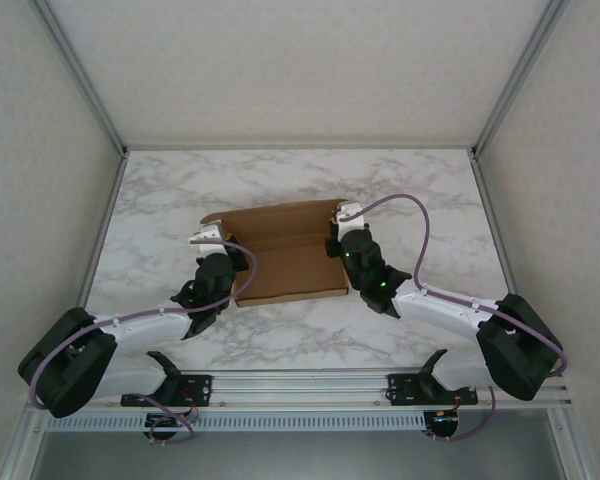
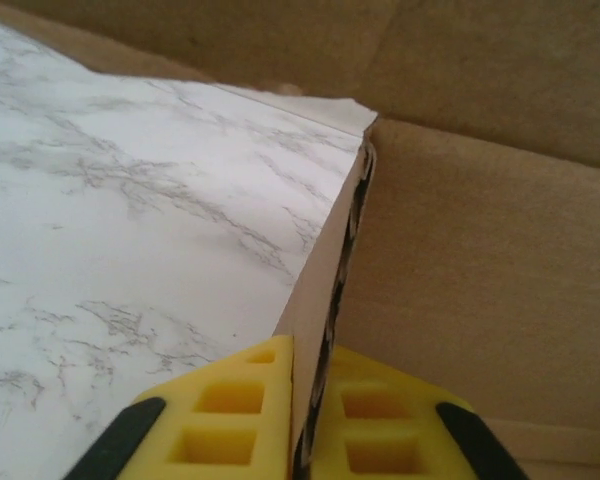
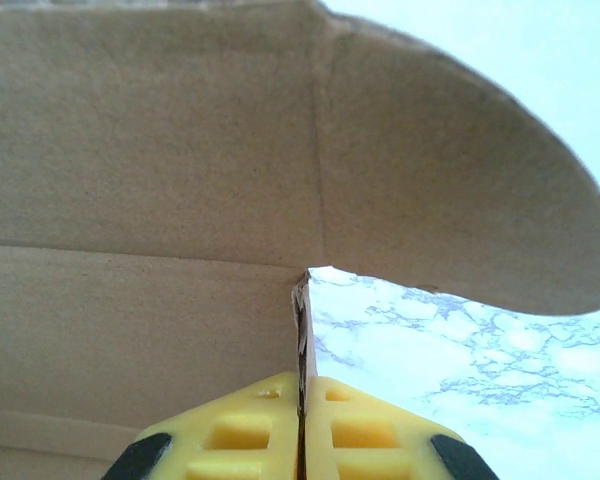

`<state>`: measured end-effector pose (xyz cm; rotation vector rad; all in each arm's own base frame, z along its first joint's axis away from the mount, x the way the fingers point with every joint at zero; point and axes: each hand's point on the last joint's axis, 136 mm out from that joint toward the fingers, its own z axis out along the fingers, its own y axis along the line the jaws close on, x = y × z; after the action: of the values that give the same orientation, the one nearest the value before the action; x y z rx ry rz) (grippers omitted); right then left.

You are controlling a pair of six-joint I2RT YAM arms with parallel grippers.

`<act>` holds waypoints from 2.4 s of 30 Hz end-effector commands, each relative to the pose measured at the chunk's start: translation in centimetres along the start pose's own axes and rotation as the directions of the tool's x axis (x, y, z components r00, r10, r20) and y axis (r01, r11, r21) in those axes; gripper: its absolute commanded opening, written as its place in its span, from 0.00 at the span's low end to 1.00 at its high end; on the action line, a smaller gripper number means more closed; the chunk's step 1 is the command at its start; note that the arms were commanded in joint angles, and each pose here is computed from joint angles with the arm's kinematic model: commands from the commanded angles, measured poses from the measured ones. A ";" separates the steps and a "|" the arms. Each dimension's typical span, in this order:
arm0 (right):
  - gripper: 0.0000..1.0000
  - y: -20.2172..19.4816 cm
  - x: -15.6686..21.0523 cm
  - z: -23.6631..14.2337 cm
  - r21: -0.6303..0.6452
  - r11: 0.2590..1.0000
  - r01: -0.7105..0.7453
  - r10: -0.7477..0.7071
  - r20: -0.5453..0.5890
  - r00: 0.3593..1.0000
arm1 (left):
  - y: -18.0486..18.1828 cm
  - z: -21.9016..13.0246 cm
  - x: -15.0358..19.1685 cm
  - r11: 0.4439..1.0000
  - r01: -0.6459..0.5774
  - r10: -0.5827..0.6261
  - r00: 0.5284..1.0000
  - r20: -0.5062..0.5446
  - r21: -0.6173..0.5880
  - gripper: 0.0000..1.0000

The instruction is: Fold the paper box

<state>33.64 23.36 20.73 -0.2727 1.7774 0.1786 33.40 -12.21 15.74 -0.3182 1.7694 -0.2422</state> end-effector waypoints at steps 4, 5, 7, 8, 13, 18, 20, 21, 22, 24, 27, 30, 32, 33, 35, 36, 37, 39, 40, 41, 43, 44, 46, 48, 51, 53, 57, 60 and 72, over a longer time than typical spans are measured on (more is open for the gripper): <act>0.07 1.5 -0.3 -0.3 -0.104 0.992 -0.066 0.068 0.012 0.998 | -2.1 -0.1 1.4 0.992 0.023 -0.012 0.996 -0.087 0.125 0.00; 0.07 1.7 0.0 -0.2 -0.111 0.991 -0.076 0.077 0.004 0.997 | -2.2 0.0 1.8 0.991 0.028 -0.015 0.995 -0.099 0.131 0.00; 0.07 1.8 0.5 0.0 -0.113 0.988 -0.104 0.103 -0.011 0.995 | -2.2 0.2 2.4 0.990 0.045 -0.030 0.994 -0.109 0.133 0.00; 0.07 1.9 0.8 0.0 -0.115 0.986 -0.117 0.115 -0.016 0.993 | -2.1 0.2 2.5 0.989 0.059 -0.045 0.993 -0.107 0.135 0.00; 0.06 1.8 1.9 0.3 -0.095 0.976 -0.195 0.191 -0.052 0.980 | -2.1 0.0 3.2 0.986 0.091 -0.078 0.992 -0.102 0.137 0.00; 0.05 1.2 3.5 -0.1 -0.079 0.975 -0.206 0.203 -0.049 0.978 | -2.1 -0.7 4.2 0.988 0.081 -0.072 0.994 -0.078 0.130 0.00; 0.05 0.8 4.1 -0.5 -0.080 0.975 -0.206 0.204 -0.028 0.979 | -1.7 -1.2 4.5 0.989 0.084 -0.076 0.995 -0.065 0.123 0.00; 0.05 0.7 4.4 -0.7 -0.082 0.975 -0.207 0.205 -0.029 0.978 | -1.5 -1.4 4.6 0.990 0.078 -0.072 0.996 -0.057 0.119 0.00; 0.05 0.6 4.7 -0.8 -0.082 0.975 -0.207 0.205 -0.031 0.978 | -1.4 -1.7 4.6 0.991 0.074 -0.068 0.996 -0.049 0.114 0.00; 0.05 0.6 5.1 -1.1 -0.094 0.971 -0.221 0.218 -0.039 0.975 | -1.0 -2.1 4.5 0.992 0.070 -0.067 0.997 -0.029 0.107 0.00; 0.05 0.6 5.6 -1.4 -0.100 0.966 -0.237 0.233 -0.055 0.971 | -0.6 -2.6 4.8 0.992 0.071 -0.069 0.997 -0.028 0.106 0.00; 0.06 0.3 5.9 -1.6 -0.081 0.964 -0.254 0.249 -0.071 0.966 | -0.6 -2.8 5.4 0.991 0.067 -0.062 0.997 -0.040 0.113 0.00; 0.06 0.1 5.9 -1.7 -0.070 0.956 -0.285 0.280 -0.073 0.957 | -0.7 -2.9 5.8 0.992 0.058 -0.053 0.998 -0.045 0.111 0.00; 0.06 0.0 6.0 -1.8 -0.066 0.951 -0.304 0.298 -0.079 0.951 | -0.8 -2.9 5.9 0.992 0.058 -0.053 0.998 -0.045 0.112 0.00; 0.07 0.3 6.1 -1.9 -0.075 0.941 -0.331 0.325 -0.086 0.942 | -0.9 -3.1 6.2 0.992 0.055 -0.049 0.998 -0.050 0.115 0.00; 0.07 0.5 6.3 -1.9 -0.076 0.939 -0.336 0.329 -0.089 0.940 | -0.9 -3.1 6.3 0.992 0.053 -0.047 0.998 -0.052 0.114 0.00; 0.07 0.7 6.5 -1.8 -0.075 0.939 -0.336 0.329 -0.093 0.940 | -0.8 -3.1 6.5 0.993 0.049 -0.044 0.998 -0.054 0.109 0.00; 0.07 0.8 7.4 -2.0 -0.070 0.944 -0.321 0.313 -0.106 0.944 | -0.5 -3.3 6.9 0.994 0.047 -0.041 0.997 -0.058 0.103 0.00; 0.07 0.6 8.5 -2.3 -0.062 0.949 -0.310 0.301 -0.121 0.946 | -0.4 -3.4 7.1 0.994 0.048 -0.042 0.997 -0.061 0.100 0.00; 0.07 0.6 9.0 -2.5 -0.060 0.950 -0.306 0.297 -0.128 0.946 | -0.3 -3.5 7.2 0.994 0.050 -0.044 0.997 -0.064 0.099 0.00; 0.07 0.4 9.7 -2.9 -0.053 0.958 -0.282 0.273 -0.127 0.954 | -0.1 -3.8 7.5 0.993 0.055 -0.048 0.996 -0.072 0.101 0.00; 0.07 0.4 10.2 -3.3 -0.053 0.963 -0.264 0.256 -0.128 0.958 | -0.1 -4.0 7.7 0.993 0.053 -0.045 0.996 -0.077 0.103 0.00; 0.07 0.4 11.1 -3.7 -0.055 0.970 -0.238 0.229 -0.137 0.964 | -0.1 -4.3 8.0 0.993 0.047 -0.038 0.996 -0.085 0.108 0.00; 0.07 0.3 11.9 -4.2 -0.053 0.973 -0.225 0.216 -0.142 0.966 | 0.0 -4.6 8.4 0.993 0.037 -0.027 0.995 -0.092 0.109 0.00; 0.07 0.0 12.7 -4.9 -0.043 0.976 -0.212 0.204 -0.148 0.968 | 0.3 -5.0 9.1 0.994 0.010 0.002 0.994 -0.106 0.106 0.00; 0.07 -0.3 13.1 -5.3 -0.039 0.978 -0.204 0.196 -0.153 0.969 | 0.6 -5.3 9.6 0.995 -0.008 0.020 0.993 -0.116 0.100 0.00; 0.08 -1.0 13.4 -5.9 -0.024 0.981 -0.195 0.189 -0.156 0.970 | 1.1 -5.9 10.5 0.995 -0.020 0.033 0.990 -0.139 0.095 0.00; 0.09 -1.3 13.6 -6.1 -0.020 0.983 -0.182 0.177 -0.161 0.971 | 1.1 -6.2 11.3 0.994 -0.052 0.067 0.986 -0.153 0.097 0.00; 0.13 -2.1 14.9 -6.1 0.022 0.989 -0.148 0.149 -0.184 0.972 | 1.9 -6.7 13.5 0.980 -0.194 0.190 0.976 -0.104 -0.032 0.00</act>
<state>25.79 18.86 8.50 -0.1364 1.9617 0.3026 26.27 -16.88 12.02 -0.3853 1.6543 -0.3389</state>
